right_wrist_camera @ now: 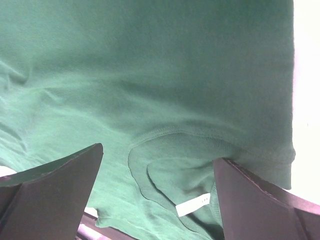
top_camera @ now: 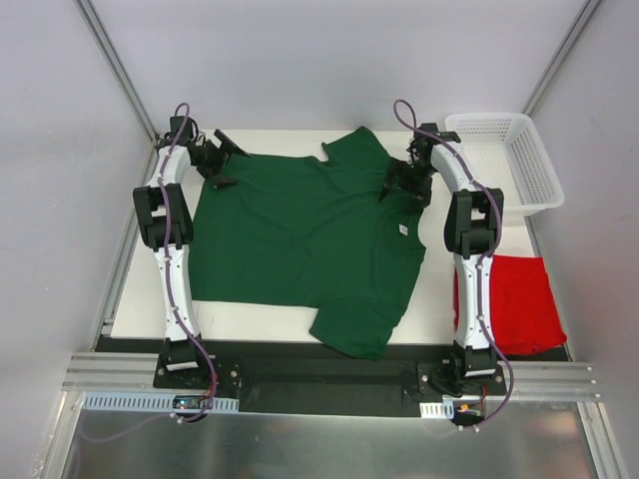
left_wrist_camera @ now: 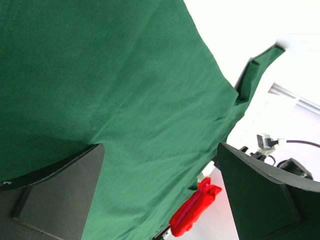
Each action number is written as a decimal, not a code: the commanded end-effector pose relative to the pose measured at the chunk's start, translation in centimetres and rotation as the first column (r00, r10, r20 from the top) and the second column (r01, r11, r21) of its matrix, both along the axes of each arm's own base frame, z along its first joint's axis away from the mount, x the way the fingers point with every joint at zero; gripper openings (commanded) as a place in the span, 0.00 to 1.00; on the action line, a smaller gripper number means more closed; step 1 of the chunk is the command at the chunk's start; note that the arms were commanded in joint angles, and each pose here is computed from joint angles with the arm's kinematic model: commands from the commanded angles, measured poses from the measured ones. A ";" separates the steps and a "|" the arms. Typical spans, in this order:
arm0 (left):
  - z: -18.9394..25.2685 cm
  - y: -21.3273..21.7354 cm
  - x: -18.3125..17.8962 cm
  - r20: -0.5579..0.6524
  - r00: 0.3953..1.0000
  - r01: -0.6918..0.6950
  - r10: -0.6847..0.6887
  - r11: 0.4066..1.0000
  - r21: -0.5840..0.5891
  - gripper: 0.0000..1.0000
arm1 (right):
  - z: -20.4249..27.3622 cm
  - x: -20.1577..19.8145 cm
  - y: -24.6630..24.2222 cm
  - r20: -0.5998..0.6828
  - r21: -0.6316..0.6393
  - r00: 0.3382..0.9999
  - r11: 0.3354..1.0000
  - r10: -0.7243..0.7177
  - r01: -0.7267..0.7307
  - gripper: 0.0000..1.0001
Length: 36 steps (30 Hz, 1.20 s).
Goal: Fold and stack the t-shirts
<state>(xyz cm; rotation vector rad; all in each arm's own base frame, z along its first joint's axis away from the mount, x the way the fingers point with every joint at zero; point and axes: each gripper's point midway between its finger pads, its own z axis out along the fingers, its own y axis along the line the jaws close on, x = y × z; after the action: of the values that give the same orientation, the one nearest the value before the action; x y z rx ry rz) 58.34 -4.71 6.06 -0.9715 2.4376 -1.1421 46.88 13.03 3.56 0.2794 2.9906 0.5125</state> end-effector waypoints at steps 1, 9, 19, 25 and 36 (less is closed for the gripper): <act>-2.2 0.8 1.4 -0.011 0.999 -0.038 0.038 0.999 0.020 0.99 | -0.3 1.2 0.5 0.001 0.053 1.000 0.998 -0.022 0.022 0.96; -2.5 0.8 1.9 -0.007 0.999 -0.051 0.051 0.999 -0.003 0.99 | 0.9 4.4 -1.6 0.081 0.081 0.991 0.992 -0.106 0.099 0.96; -2.2 0.7 1.9 -0.002 0.999 -0.048 0.048 0.999 -0.021 0.99 | 1.8 6.3 -5.0 0.192 -0.038 0.979 0.997 -0.065 0.073 0.96; -1.8 0.5 1.4 -0.004 0.999 -0.041 0.041 0.999 -0.027 0.99 | 1.5 6.8 -5.0 0.212 -0.040 0.976 0.998 -0.047 0.057 0.96; -1.0 0.0 -1.1 -0.014 1.000 -0.008 0.008 1.000 -0.019 0.99 | -0.6 6.4 -2.5 0.202 -0.067 0.979 0.997 0.040 -0.027 0.96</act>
<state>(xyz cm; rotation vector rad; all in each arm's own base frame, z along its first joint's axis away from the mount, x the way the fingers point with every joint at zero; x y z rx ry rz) 59.10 -4.98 6.00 -0.9770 2.3712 -1.2373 52.59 9.30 4.13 0.2863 2.8226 0.4661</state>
